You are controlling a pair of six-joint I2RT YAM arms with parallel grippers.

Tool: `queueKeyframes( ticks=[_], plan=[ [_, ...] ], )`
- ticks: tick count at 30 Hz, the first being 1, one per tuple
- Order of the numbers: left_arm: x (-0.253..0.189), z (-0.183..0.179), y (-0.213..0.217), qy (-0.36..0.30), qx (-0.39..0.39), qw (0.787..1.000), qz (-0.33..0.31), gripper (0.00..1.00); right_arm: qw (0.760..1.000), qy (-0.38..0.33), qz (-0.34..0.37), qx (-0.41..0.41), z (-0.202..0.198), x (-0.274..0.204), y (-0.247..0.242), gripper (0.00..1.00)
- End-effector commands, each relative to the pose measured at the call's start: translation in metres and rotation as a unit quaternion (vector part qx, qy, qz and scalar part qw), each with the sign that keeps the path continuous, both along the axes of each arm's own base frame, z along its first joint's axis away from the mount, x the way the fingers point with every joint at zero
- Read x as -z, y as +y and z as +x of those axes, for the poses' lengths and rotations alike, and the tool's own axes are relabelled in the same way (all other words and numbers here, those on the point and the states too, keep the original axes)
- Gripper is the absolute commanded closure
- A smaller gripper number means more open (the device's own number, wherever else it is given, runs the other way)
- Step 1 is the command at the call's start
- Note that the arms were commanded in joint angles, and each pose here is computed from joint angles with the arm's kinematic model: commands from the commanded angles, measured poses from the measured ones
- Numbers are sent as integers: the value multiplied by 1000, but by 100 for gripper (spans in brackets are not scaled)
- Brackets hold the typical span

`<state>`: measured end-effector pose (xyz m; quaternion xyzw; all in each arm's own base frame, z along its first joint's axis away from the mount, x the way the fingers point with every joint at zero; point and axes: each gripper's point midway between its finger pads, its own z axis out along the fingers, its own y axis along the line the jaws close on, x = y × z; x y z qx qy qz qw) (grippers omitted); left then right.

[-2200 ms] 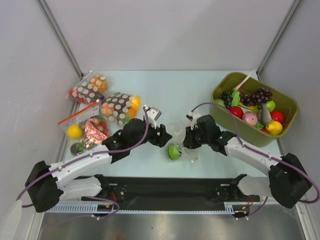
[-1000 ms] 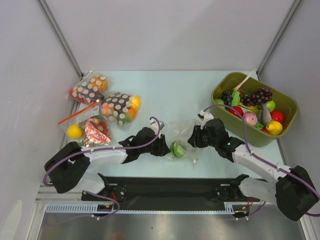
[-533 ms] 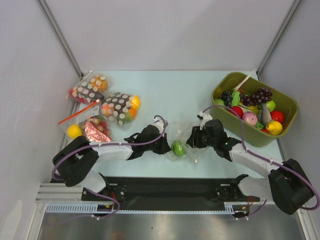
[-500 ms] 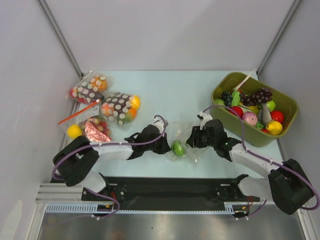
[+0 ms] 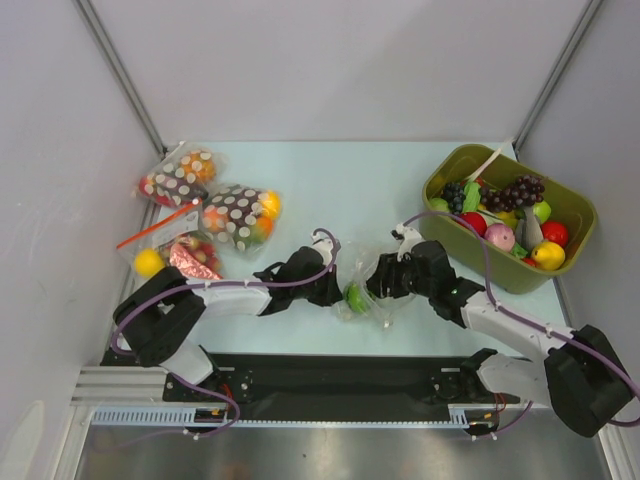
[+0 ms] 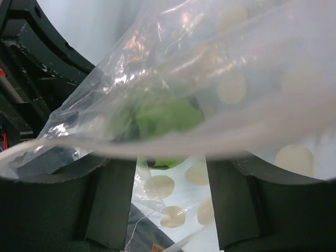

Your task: Open the zip-top bag and remove the fake food

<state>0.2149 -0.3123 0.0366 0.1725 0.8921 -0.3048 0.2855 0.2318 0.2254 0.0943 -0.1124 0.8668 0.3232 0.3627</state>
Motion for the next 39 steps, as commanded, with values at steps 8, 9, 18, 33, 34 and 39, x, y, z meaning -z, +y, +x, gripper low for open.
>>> queueKeyframes(
  ticks=[8, 9, 18, 33, 34, 39],
  plan=[
    [-21, 11, -13, -32, 19, 999, -20, 90, 999, 8, 16, -38, -1, 10, 31, 36],
    [-21, 12, -13, -33, 19, 999, -19, 90, 999, 9, 17, -41, -2, 10, 33, 36],
    [-23, 14, -16, -34, 19, 999, -21, 91, 997, 53, 16, -58, -25, 25, 50, 27],
    [-20, 17, -10, -35, 0, 999, -9, 100, 990, 107, -46, -79, -76, 54, 59, 17],
    [-20, 18, -9, -36, -2, 999, -8, 100, 989, 116, -50, -77, -78, 60, 59, 21],
    [-23, 21, -3, -47, -11, 999, 4, 100, 988, 119, -52, -78, -84, 58, 60, 53]
  ],
)
